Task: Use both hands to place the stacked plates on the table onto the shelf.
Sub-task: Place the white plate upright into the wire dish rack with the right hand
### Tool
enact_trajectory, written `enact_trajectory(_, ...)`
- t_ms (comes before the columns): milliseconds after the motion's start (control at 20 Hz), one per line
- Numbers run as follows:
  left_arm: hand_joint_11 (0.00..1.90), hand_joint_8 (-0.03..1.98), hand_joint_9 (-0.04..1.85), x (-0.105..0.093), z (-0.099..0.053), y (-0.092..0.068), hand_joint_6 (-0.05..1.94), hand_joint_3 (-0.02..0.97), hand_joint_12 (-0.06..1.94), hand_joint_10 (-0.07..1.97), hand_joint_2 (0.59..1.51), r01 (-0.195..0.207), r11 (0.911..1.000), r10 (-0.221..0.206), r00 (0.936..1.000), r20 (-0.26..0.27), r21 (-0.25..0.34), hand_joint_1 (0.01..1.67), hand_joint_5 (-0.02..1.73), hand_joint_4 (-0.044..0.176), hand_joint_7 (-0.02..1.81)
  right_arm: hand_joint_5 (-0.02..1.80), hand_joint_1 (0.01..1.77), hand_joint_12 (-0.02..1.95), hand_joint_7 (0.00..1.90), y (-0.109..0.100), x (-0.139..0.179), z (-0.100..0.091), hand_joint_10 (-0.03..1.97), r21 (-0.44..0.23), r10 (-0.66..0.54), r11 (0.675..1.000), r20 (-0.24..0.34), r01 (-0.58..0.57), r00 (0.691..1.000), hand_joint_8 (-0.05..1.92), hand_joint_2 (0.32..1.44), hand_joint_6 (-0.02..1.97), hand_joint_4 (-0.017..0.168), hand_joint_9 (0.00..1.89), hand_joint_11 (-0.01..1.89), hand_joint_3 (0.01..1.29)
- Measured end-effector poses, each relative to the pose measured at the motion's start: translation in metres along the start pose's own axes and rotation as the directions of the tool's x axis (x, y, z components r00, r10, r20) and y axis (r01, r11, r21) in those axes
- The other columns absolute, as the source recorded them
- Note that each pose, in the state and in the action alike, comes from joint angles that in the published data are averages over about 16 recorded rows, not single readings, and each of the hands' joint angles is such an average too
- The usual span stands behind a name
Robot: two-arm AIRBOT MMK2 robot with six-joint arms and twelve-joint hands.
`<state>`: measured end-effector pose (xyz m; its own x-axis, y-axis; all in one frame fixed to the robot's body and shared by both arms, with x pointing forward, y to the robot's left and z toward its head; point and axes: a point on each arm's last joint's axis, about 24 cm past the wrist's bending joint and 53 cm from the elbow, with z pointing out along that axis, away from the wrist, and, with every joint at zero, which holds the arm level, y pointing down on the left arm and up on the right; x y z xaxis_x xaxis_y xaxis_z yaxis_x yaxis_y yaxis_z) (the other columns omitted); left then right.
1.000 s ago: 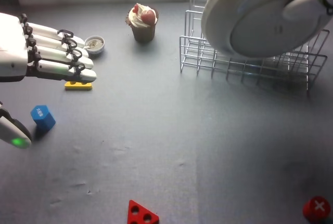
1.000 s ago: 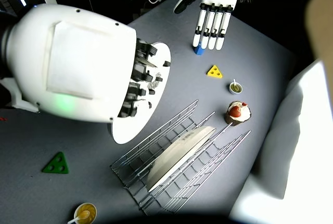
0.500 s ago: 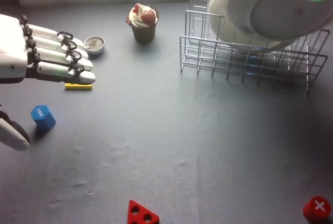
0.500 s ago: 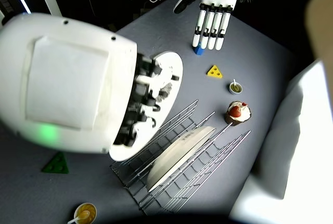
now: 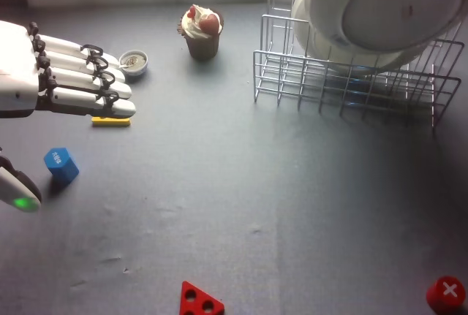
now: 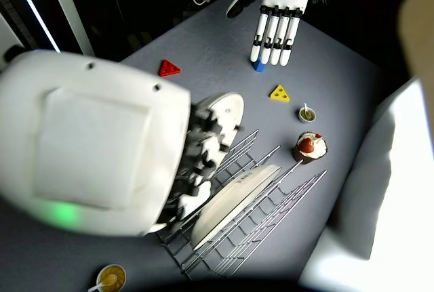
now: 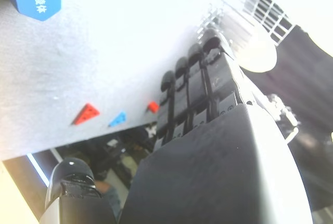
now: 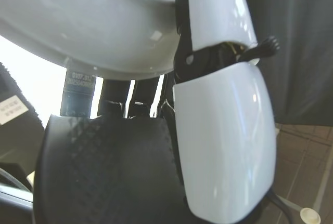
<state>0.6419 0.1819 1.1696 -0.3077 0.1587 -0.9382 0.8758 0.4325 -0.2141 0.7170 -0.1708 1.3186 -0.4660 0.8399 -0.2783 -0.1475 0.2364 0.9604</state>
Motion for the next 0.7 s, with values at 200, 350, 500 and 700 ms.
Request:
enact_trajectory(200, 0.17, 0.00, 0.15, 0.000, 0.000, 0.000, 0.00, 0.000, 0.01, 0.01, 0.919, -0.001, 1.0000, 0.001, 1.0000, -0.002, 0.000, 0.09, 0.12, 0.001, 0.15, 0.99, 1.49, 1.29, 1.19, -0.007, 0.005, 0.010, 0.40, -0.001, 0.008, 1.000, -0.003, -0.008, 1.000, 0.37, 0.91, 0.82, -0.008, 1.25, 1.02, 0.01)
enact_trajectory(350, 0.17, 0.00, 0.15, 0.001, 0.000, 0.000, 0.00, -0.001, 0.01, 0.01, 0.919, -0.002, 1.0000, 0.002, 1.0000, -0.003, 0.000, 0.10, 0.12, 0.001, 0.14, 0.99, 1.49, 1.28, 1.19, -0.014, 0.007, 0.017, 0.39, -0.003, 0.017, 1.000, 0.001, -0.017, 1.000, 0.37, 0.91, 0.82, -0.008, 1.26, 1.03, 0.01)
enact_trajectory(500, 0.17, 0.00, 0.15, 0.001, 0.001, 0.000, 0.00, -0.001, 0.01, 0.01, 0.918, -0.003, 1.0000, 0.003, 1.0000, -0.005, 0.000, 0.10, 0.11, 0.001, 0.14, 0.98, 1.49, 1.28, 1.19, -0.022, 0.009, 0.023, 0.39, -0.001, 0.025, 1.000, 0.005, -0.025, 1.000, 0.38, 0.91, 0.82, -0.008, 1.26, 1.03, 0.01)
enact_trajectory(700, 0.17, 0.00, 0.15, 0.001, 0.001, 0.000, 0.00, -0.001, 0.01, 0.01, 0.918, -0.006, 1.0000, 0.006, 1.0000, -0.007, 0.000, 0.10, 0.12, 0.001, 0.15, 0.97, 1.49, 1.30, 1.18, -0.032, 0.012, 0.030, 0.42, 0.000, 0.035, 0.999, 0.009, -0.035, 0.999, 0.39, 0.91, 0.82, -0.009, 1.26, 1.03, 0.01)
